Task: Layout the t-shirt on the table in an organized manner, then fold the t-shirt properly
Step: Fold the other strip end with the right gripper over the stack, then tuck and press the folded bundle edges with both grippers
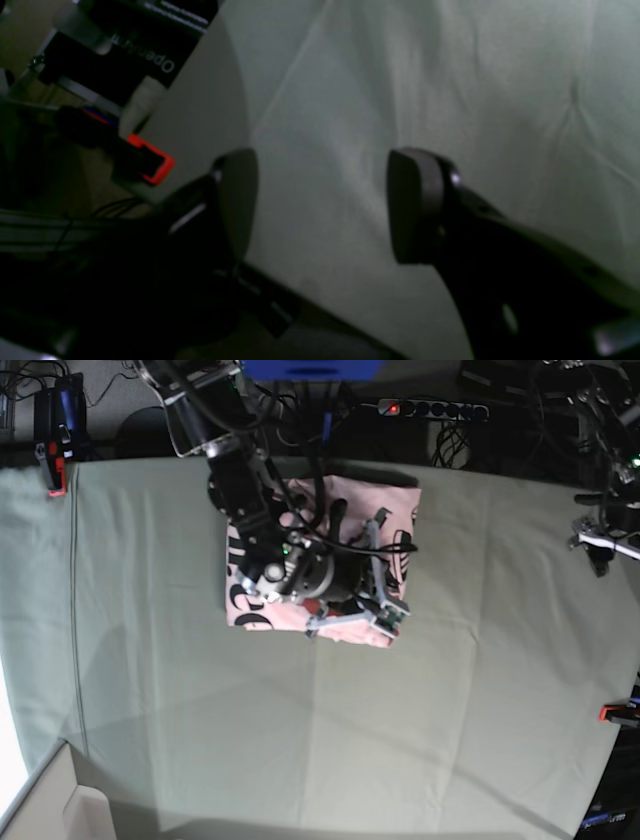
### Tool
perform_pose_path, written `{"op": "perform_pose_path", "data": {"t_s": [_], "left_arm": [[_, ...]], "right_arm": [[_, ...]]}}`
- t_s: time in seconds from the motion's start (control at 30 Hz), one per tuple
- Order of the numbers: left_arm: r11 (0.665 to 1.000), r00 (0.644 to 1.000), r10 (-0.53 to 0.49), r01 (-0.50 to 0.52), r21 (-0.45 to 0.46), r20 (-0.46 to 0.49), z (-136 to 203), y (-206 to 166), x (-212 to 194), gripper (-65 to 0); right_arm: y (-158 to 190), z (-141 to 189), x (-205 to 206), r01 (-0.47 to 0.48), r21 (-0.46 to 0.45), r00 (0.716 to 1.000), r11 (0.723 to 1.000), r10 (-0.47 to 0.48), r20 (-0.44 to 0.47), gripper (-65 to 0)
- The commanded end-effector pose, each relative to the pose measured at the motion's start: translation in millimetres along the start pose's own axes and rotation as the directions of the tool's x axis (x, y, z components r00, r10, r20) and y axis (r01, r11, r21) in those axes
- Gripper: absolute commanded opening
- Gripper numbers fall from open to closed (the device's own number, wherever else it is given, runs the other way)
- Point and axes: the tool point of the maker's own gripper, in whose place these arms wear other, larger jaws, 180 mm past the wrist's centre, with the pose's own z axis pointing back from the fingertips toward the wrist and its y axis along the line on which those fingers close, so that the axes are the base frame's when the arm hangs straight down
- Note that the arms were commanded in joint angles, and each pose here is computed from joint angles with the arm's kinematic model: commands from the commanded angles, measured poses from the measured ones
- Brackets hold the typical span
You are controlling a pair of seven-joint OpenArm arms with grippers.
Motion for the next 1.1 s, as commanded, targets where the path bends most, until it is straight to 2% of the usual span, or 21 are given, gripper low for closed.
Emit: {"op": "perform_pose_path", "data": {"t_s": [0.0,0.1,0.2,0.27,0.37,0.47,0.67,0.93,1.07], "left_arm": [[1.000,0.999,-0.008,0.008,0.003,0.044,1.4,2.0,13.3,-25.8],[1.000,0.999,-0.007,0.007,0.001,0.048,0.8,0.9,15.0,-25.8],[1.000,0.999,-0.009,0.009,0.002,0.050,0.6,1.4,16.3,-25.7],[1.000,0.999,-0.009,0.009,0.002,0.050,0.6,1.4,16.3,-25.7],[1.000,0.999,-0.008,0.008,0.002,0.052,0.4,1.3,16.9,-25.7],[1.000,0.999,-0.008,0.008,0.002,0.052,0.4,1.3,16.9,-25.7],[1.000,0.999,0.009,-0.008,-0.004,0.047,-5.6,-1.3,16.4,-25.6],[1.000,0.998,0.026,-0.025,-0.011,0.048,-9.7,-4.4,17.8,-25.6],[1.000,0.999,0.026,-0.026,-0.011,0.047,-10.0,-4.4,17.3,-25.5]], "right_arm": [[-4.5,5.5,26.9,-0.005,-0.011,0.997,1.000,0.005,0.083,-54.8],[-7.9,13.9,37.7,-0.016,-0.034,0.993,0.999,0.019,0.115,-50.3],[-8.8,21.1,42.3,-0.030,-0.052,0.993,0.998,0.035,0.114,-42.8],[-13.3,30.9,47.6,-0.043,-0.081,0.993,0.996,0.052,0.107,-37.2],[-23.8,51.0,64.4,-0.065,-0.141,0.987,0.988,0.084,0.136,-32.2],[-28.0,66.4,72.4,-0.067,-0.182,0.983,0.981,0.096,0.159,-32.5],[-51.7,83.7,16.7,0.085,-0.253,0.993,0.964,-0.060,0.105,-32.6],[-17.4,60.9,-44.8,0.191,-0.168,0.980,0.967,-0.196,-0.014,-32.6],[-1.9,46.6,-57.2,0.230,-0.119,0.972,0.966,-0.235,-0.028,-32.7]]}}
